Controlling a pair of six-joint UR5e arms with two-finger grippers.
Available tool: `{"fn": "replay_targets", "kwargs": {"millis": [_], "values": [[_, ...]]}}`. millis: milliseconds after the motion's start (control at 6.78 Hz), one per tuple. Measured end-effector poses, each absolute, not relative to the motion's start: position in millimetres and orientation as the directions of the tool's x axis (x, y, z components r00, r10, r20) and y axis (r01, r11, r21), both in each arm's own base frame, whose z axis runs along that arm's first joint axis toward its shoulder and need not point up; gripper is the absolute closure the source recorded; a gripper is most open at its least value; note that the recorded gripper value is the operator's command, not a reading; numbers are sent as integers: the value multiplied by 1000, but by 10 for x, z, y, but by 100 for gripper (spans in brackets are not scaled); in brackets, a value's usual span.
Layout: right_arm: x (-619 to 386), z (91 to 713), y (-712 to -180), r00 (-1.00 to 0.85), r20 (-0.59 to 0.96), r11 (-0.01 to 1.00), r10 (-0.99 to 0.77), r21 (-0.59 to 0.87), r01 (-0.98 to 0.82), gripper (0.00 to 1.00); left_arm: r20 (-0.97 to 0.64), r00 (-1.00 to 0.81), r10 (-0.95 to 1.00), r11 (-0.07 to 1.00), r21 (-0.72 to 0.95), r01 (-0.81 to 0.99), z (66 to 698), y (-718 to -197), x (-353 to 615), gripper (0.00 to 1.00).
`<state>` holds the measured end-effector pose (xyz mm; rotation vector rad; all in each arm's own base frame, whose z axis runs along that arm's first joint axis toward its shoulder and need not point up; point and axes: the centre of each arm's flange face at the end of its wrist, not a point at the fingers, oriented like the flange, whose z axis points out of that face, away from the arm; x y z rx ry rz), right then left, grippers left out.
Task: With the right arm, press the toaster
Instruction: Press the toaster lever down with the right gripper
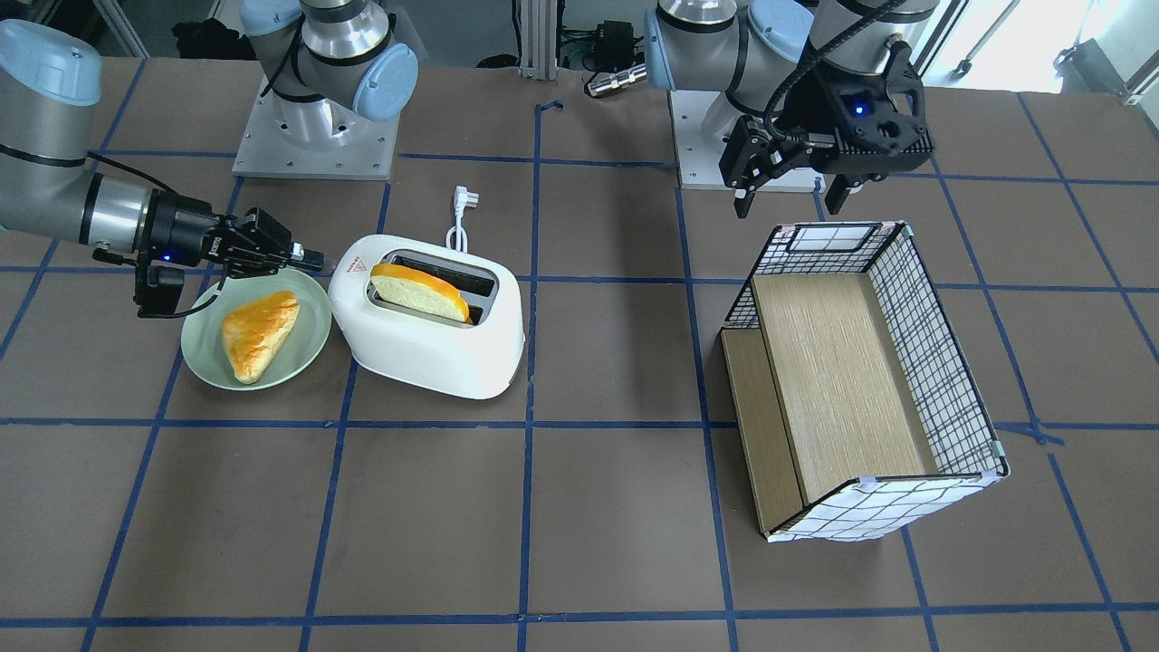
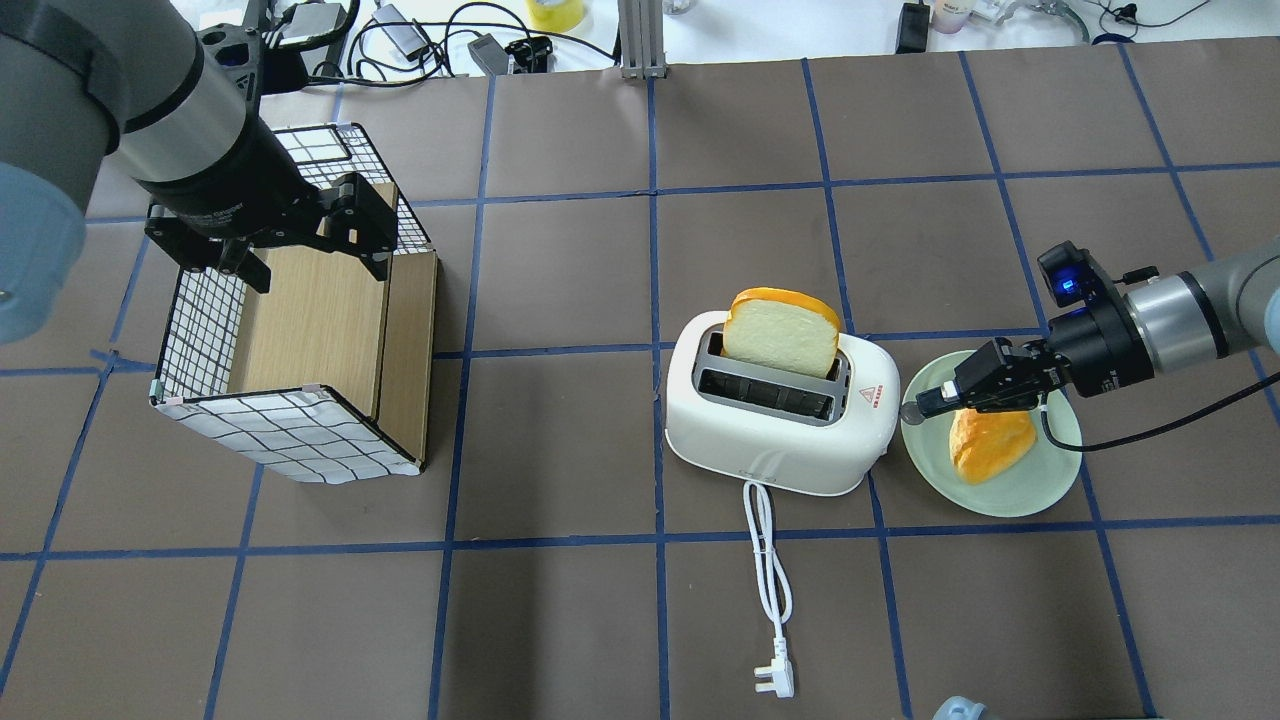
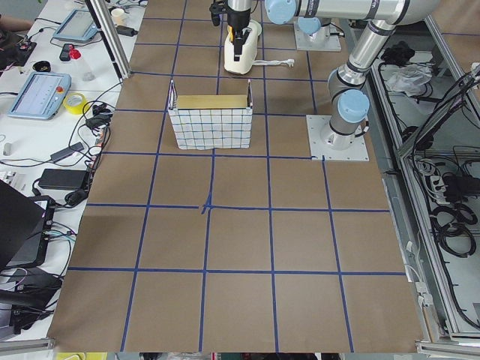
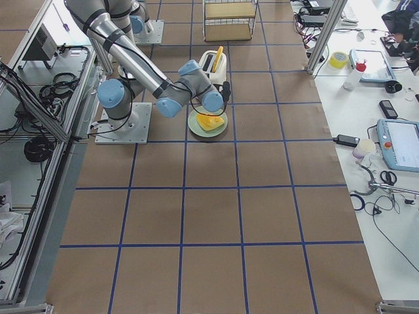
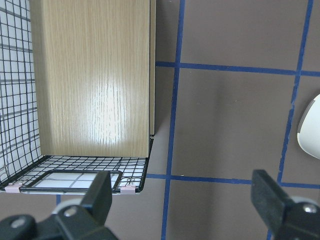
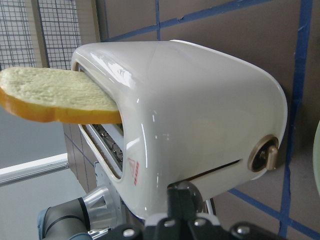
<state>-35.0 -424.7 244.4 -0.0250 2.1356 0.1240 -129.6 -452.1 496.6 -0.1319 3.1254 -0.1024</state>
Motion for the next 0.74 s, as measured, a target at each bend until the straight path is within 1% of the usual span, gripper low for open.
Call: {"fn": "replay_targets", "kwargs": {"millis": [738], "values": [[-304,2408,-4248,-520,-854,996,24,65,-61,100,-9,-996,-85,994,-66,-84,4966,-4521,-1296,0]]}}
